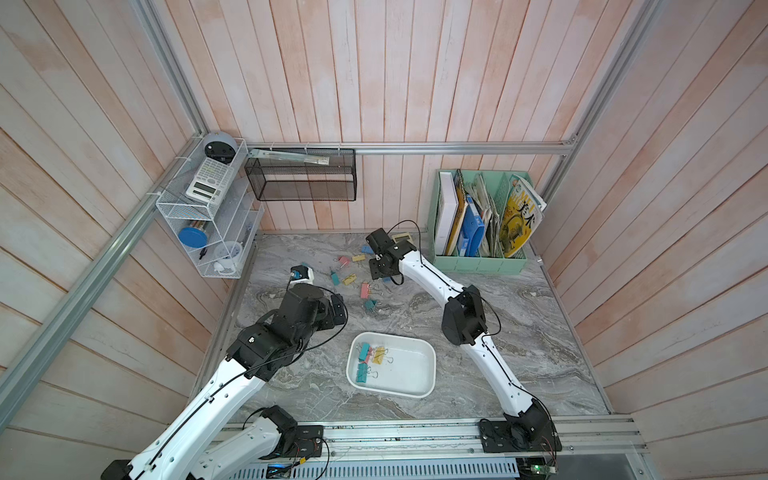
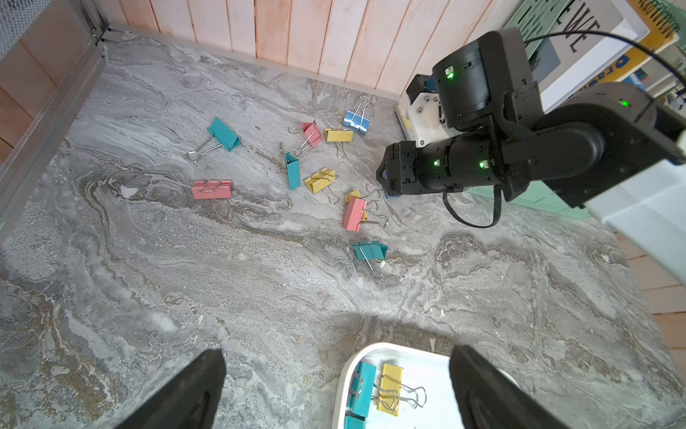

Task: Put the binder clips in the storage box
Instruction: Pick up the binder clip at the center of the board.

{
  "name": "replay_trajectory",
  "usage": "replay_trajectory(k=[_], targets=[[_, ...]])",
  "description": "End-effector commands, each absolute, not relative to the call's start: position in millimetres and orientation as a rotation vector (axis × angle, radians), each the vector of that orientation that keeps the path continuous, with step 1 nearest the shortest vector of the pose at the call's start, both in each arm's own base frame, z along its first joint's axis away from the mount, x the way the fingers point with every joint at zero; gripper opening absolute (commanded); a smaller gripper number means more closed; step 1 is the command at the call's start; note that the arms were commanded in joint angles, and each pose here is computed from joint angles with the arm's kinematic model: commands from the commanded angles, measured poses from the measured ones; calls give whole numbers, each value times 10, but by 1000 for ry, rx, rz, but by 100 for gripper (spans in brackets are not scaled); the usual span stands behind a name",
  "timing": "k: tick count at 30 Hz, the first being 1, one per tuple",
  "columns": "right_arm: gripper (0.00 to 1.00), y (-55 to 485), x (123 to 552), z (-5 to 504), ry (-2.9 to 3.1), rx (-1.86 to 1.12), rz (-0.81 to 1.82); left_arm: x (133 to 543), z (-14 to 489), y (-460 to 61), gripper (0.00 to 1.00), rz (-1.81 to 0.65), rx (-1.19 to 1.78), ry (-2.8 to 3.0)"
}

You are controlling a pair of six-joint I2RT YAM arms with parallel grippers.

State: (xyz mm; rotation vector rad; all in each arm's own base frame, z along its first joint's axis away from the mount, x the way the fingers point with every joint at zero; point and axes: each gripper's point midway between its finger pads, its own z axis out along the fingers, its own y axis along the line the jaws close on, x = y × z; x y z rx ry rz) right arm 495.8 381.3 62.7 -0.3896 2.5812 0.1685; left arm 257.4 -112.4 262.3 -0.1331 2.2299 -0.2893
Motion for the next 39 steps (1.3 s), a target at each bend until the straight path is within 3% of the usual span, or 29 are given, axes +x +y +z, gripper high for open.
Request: replay_trajectory(k=[1, 5, 16, 30, 39], targets=[[49, 3846, 5032, 625, 2541, -407, 158, 2539, 2602, -1096, 100, -287, -131, 2238], [29, 3864, 5059, 601, 2540, -391, 172, 2507, 2600, -1085, 100, -292, -133, 2243], [0, 3757, 4965, 777, 2559, -363, 146, 2543, 2731, -1078, 100, -280, -90, 2187], [0, 3434, 4806, 1611, 2467, -208, 146, 2542, 2797, -1119, 100, -322, -89, 2168], [0, 3398, 3995, 1969, 2621, 4, 633, 2577, 2843, -1183, 100, -378, -119, 2150]])
